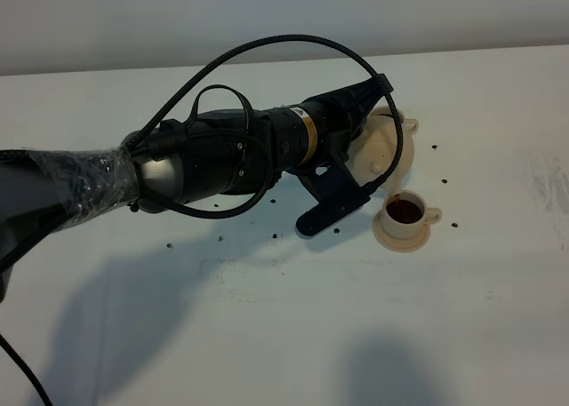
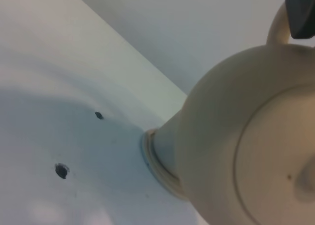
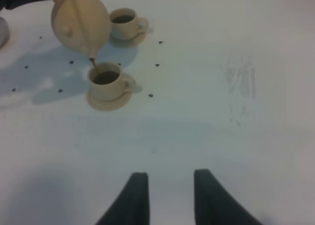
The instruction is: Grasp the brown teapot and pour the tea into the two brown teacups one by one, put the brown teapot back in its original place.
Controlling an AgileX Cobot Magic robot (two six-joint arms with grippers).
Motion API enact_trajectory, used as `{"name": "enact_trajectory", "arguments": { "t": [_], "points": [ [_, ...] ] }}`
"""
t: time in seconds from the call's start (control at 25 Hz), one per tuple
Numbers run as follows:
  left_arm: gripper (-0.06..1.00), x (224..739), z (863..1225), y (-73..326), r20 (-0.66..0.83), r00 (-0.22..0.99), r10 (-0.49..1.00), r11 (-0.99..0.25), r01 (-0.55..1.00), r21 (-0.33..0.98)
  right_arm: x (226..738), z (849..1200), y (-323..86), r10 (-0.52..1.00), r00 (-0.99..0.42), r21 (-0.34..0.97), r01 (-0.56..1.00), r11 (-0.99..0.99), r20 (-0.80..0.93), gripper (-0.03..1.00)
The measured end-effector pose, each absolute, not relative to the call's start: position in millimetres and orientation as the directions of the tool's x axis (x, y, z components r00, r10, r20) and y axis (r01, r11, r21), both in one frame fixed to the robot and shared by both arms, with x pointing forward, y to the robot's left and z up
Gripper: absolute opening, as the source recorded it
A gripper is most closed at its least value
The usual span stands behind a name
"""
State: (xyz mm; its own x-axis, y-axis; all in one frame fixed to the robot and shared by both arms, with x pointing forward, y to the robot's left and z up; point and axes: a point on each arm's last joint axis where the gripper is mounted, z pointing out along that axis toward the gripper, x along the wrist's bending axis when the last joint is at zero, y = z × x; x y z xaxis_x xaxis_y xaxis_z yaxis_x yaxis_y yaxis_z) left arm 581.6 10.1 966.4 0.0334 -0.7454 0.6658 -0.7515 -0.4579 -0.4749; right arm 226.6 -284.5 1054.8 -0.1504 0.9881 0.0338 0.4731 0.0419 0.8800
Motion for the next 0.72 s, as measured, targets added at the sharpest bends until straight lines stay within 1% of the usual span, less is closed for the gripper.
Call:
{"name": "enact_trajectory", "arguments": {
  "t": [0.32, 0.72],
  "points": [
    [0.09, 581.5, 966.5, 9.8, 0.639, -0.012, -0.769, -0.413, -0.753, -0.512, 226.6, 1054.8, -284.5, 0.988, -0.150, 0.880, 0.473, 0.042, 0.034, 0.22],
    [0.09, 581.5, 966.5, 9.8, 0.634, -0.019, -0.773, -0.406, -0.753, -0.517, 226.6, 1054.8, -284.5, 0.988, -0.150, 0.880, 0.473, 0.042, 0.034, 0.22]
  ]
}}
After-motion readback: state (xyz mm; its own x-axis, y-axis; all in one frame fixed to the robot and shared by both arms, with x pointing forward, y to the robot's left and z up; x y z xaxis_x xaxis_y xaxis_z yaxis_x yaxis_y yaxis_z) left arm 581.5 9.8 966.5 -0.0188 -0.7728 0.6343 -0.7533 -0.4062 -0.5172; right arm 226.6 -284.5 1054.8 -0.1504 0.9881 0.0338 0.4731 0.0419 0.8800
